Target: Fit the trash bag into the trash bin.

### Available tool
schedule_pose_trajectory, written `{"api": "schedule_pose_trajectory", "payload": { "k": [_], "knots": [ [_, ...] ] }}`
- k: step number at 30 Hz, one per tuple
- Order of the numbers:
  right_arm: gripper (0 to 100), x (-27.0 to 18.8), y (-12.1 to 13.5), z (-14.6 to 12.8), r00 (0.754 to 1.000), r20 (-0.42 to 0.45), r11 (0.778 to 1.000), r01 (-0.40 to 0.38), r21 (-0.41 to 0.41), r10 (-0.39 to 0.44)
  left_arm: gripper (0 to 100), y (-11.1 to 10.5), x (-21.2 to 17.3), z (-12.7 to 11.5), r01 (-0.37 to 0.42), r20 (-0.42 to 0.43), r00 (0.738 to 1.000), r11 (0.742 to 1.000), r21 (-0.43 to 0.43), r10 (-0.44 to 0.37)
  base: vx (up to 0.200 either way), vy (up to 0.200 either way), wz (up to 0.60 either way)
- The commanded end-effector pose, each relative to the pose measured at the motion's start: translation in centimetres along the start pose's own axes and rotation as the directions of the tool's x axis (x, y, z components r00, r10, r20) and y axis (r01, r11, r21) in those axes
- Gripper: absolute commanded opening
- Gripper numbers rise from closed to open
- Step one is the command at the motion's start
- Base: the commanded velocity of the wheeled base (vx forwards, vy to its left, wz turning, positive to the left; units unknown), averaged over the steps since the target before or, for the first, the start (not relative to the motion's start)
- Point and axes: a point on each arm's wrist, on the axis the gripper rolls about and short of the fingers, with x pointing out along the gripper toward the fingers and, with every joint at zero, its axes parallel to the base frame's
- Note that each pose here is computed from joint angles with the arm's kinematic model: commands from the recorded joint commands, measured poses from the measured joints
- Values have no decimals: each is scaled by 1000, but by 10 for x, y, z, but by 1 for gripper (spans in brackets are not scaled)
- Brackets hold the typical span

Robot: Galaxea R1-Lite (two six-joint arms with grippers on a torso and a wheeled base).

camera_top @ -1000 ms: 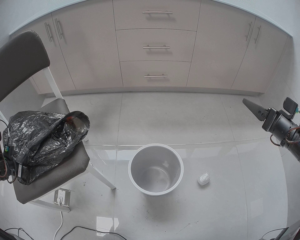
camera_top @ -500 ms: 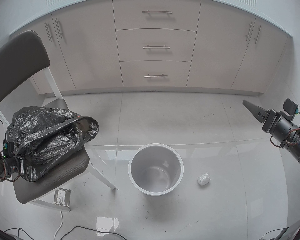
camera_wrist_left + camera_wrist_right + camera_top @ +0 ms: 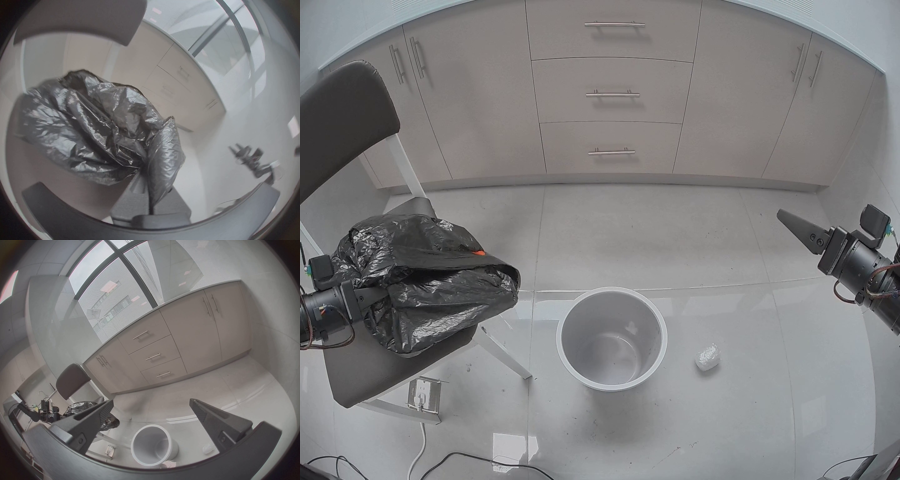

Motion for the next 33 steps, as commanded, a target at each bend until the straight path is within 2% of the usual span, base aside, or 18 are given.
{"api": "schedule_pose_trajectory", "payload": {
  "k": [1, 3, 4, 5, 7, 9, 10, 11, 12, 14, 16, 22, 23, 28, 31, 33],
  "knots": [
    [100, 9, 5, -14, 997, -65, 997, -35, 73, 40, 0, -53, 26, 27, 305, -49, 948, 941, -145, -315, 0, 0, 0],
    [100, 11, 4, -17, 995, -85, 995, -48, 87, 56, 0, -72, 33, 35, 374, -60, 917, 904, -207, -394, 0, 0, 0],
    [100, 11, 4, -17, 994, -88, 995, -52, 89, 60, 0, -75, 34, 35, 384, -62, 912, 898, -214, -405, 0, 0, 0],
    [100, 12, 4, -19, 992, -99, 992, -66, 104, 77, 0, -92, 38, 40, 442, -62, 881, 864, -242, -469, 0, 0, 0],
    [100, 12, 5, -19, 990, -105, 990, -77, 116, 89, 0, -102, 40, 43, 485, -52, 857, 838, -250, -512, 0, 0, 0],
    [100, 11, 6, -19, 988, -109, 987, -91, 132, 106, 0, -120, 37, 46, 564, -23, 810, 788, -248, -587, 0, 0, 0],
    [100, 11, 6, -19, 988, -110, 987, -93, 134, 108, 0, -122, 37, 46, 572, -22, 804, 781, -250, -595, 0, 0, 0],
    [100, 11, 8, -20, 984, -121, 984, -111, 141, 129, 0, -131, 36, 46, 614, -17, 772, 751, -242, -636, 0, 0, 0],
    [100, 11, 10, -21, 982, -127, 982, -120, 147, 139, 0, -135, 35, 45, 635, -19, 754, 736, -233, -657, 0, 0, 0],
    [100, 12, 11, -22, 980, -132, 980, -125, 153, 146, 0, -138, 35, 41, 653, -27, 737, 723, -225, -675, 0, 0, 0],
    [100, 14, 15, -27, 975, -152, 977, -138, 160, 162, 0, -145, 36, 36, 679, -42, 709, 698, -226, -703, 0, 0, 0],
    [100, 19, 16, -39, 966, -196, 976, -139, 165, 171, 0, -160, 30, 32, 720, -66, 659, 653, -233, -750, 0, 0, 0],
    [100, 19, 16, -39, 965, -197, 976, -138, 165, 170, 0, -160, 30, 32, 721, -66, 658, 652, -233, -750, 0, 0, 0],
    [100, 20, 16, -46, 960, -223, 976, -135, 169, 171, 0, -173, 24, 26, 756, -91, 610, 613, -230, -787, 0, 0, 0],
    [100, 18, 21, -53, 948, -252, 973, -152, 172, 193, 0, -177, 21, 26, 769, -95, 594, 599, -225, -799, 0, 0, 0],
    [100, 16, 31, -66, 925, -300, 967, -188, 172, 233, 0, -178, 21, 26, 773, -96, 590, 595, -223, -802, 0, 0, 0]
  ]
}}
